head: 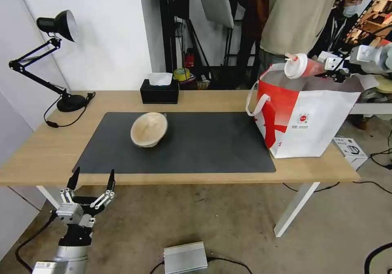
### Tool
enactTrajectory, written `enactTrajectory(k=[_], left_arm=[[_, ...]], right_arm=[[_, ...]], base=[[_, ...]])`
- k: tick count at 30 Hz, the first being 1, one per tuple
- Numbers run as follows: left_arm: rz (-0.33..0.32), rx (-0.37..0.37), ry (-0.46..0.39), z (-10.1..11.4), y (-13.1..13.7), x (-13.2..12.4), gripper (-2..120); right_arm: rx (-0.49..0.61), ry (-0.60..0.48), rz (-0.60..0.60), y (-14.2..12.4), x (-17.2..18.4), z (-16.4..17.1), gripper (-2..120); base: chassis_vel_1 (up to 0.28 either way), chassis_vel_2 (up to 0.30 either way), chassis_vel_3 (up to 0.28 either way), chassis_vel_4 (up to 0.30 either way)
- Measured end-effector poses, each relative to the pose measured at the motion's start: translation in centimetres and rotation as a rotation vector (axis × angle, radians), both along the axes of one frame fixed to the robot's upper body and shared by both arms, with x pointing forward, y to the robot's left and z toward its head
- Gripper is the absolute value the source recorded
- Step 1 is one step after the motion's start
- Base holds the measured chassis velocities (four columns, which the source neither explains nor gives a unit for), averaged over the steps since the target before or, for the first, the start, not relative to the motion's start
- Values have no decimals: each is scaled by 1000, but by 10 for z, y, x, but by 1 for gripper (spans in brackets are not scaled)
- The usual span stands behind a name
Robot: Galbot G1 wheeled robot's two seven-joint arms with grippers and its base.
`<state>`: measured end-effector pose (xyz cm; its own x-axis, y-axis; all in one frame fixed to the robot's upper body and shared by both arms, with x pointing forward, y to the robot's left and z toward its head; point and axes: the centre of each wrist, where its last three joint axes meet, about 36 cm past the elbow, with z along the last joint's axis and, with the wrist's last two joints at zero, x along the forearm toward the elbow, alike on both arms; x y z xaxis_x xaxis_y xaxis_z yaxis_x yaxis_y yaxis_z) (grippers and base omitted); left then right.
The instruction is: Pick up the trash from the table and place it into the takeout bag.
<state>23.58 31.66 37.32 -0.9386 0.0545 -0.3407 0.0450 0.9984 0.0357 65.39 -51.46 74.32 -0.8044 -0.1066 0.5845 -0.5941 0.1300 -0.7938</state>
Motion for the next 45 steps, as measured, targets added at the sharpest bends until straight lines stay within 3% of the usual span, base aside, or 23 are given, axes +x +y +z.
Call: enactTrajectory(k=[17, 36, 39, 45], left_arm=[[-2, 3, 11, -5, 3, 1, 100], [-18, 4, 8, -5, 5, 2, 100], [-18, 3, 4, -4, 4, 2, 100], [-17, 4, 0, -2, 4, 1, 100]], right_arm=[[-9, -15, -26, 2, 20, -12, 9], [-9, -8, -29, -1, 19, -11, 76], [-5, -14, -26, -2, 16, -10, 91], [-1, -20, -29, -5, 14, -8, 100]], base=[[0, 0, 0, 0], [0, 0, 0, 0], [0, 0, 0, 0], [0, 0, 0, 0]])
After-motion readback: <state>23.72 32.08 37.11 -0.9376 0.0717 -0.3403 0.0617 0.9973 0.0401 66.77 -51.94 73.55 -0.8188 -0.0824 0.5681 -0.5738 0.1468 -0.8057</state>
